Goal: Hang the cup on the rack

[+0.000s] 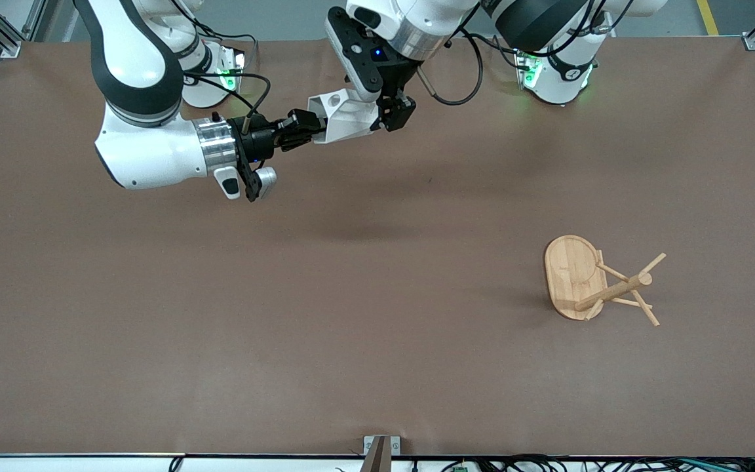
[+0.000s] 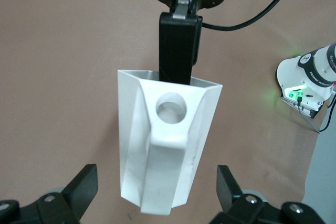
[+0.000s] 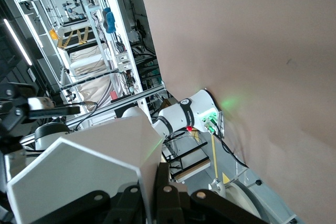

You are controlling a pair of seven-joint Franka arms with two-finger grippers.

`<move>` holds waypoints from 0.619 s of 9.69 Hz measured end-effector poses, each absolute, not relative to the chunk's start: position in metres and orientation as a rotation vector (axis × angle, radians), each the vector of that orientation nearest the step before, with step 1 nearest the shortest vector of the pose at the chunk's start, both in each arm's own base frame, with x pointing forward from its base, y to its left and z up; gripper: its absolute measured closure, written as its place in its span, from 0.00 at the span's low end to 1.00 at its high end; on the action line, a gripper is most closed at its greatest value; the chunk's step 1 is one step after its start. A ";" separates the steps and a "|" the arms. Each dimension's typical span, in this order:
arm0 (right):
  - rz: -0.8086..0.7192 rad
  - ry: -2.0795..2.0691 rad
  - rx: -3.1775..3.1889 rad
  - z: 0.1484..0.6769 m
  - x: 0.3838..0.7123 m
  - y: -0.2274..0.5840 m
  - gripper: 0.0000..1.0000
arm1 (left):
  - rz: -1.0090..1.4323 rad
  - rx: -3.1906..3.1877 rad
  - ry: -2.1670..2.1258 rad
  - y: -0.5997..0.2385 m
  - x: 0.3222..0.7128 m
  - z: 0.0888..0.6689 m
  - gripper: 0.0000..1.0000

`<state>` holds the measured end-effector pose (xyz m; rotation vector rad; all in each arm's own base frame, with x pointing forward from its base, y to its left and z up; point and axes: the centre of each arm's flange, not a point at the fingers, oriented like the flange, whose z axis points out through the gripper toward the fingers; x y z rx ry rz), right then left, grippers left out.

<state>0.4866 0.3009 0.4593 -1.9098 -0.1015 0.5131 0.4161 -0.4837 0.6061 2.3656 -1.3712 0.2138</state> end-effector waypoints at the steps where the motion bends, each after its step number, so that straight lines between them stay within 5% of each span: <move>1: 0.513 -0.098 -1.905 0.459 0.486 0.301 0.93 | 0.208 2.367 -1.372 -0.484 0.416 0.604 0.00; 6: 0.521 -0.092 -1.858 0.463 0.481 0.313 0.93 | 0.178 2.377 -1.372 -0.484 0.416 0.590 0.03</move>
